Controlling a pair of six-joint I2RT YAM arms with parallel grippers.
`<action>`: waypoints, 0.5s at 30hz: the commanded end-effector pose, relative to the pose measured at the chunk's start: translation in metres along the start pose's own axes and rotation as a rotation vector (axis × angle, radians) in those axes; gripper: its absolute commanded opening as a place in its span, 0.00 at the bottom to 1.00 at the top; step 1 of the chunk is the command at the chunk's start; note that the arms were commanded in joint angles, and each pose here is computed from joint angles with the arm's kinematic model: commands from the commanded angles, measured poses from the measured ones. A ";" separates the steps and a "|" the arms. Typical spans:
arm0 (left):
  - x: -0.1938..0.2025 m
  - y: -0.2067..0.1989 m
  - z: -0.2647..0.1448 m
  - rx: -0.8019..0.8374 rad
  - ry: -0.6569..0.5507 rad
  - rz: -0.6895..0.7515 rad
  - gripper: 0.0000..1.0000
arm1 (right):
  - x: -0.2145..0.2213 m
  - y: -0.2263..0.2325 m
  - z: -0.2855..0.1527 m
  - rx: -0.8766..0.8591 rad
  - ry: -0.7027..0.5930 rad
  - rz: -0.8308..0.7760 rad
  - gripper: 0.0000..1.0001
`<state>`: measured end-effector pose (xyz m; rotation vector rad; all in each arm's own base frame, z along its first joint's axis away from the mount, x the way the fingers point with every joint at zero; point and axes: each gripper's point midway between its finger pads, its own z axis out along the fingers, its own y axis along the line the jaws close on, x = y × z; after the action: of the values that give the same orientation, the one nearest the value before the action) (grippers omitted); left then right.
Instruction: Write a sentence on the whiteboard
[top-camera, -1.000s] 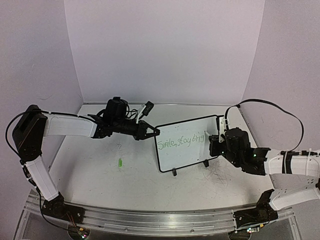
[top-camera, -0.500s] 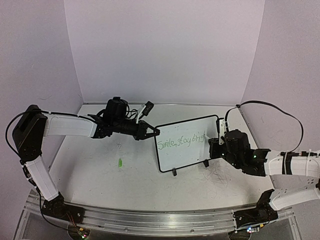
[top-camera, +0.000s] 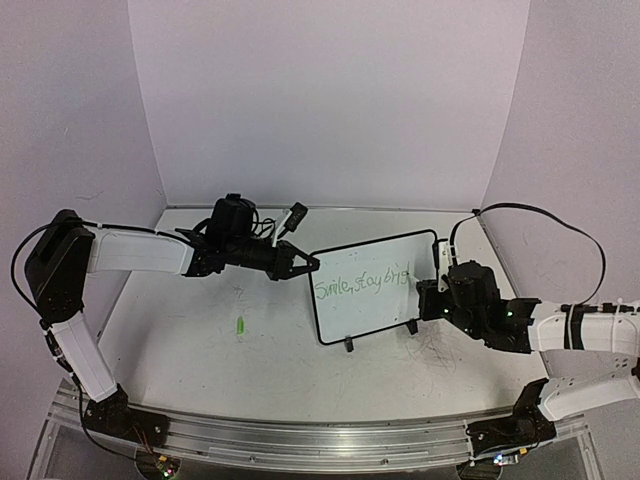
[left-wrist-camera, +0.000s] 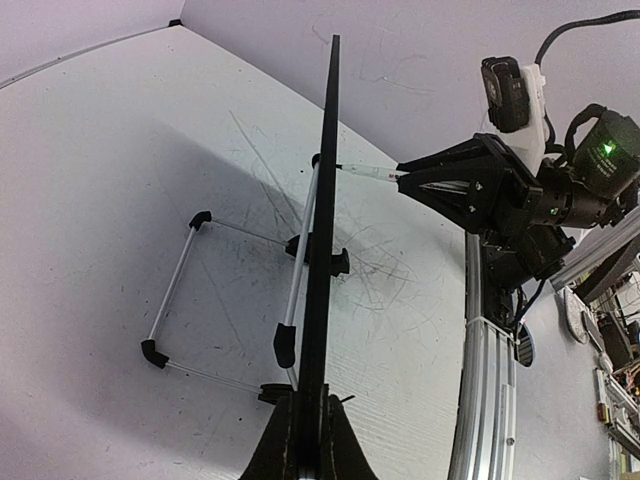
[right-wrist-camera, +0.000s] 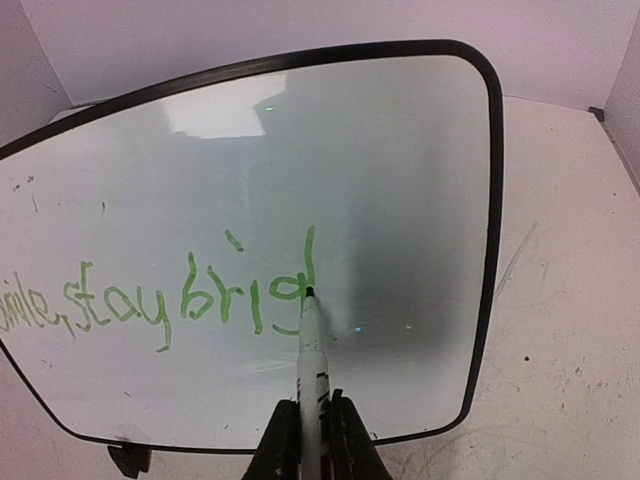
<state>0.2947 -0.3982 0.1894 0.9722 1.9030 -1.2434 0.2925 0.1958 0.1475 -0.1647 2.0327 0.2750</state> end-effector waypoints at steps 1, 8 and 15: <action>-0.009 -0.011 -0.003 -0.004 -0.002 0.052 0.00 | 0.000 -0.003 0.001 0.013 0.003 0.000 0.00; -0.009 -0.011 -0.003 -0.004 -0.001 0.051 0.00 | -0.019 -0.003 -0.001 0.029 -0.057 -0.001 0.00; -0.009 -0.012 -0.004 -0.004 -0.002 0.053 0.00 | -0.028 -0.002 -0.001 0.032 -0.087 -0.001 0.00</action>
<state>0.2948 -0.3981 0.1895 0.9720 1.9030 -1.2430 0.2943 0.1934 0.1498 -0.1697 2.0188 0.2493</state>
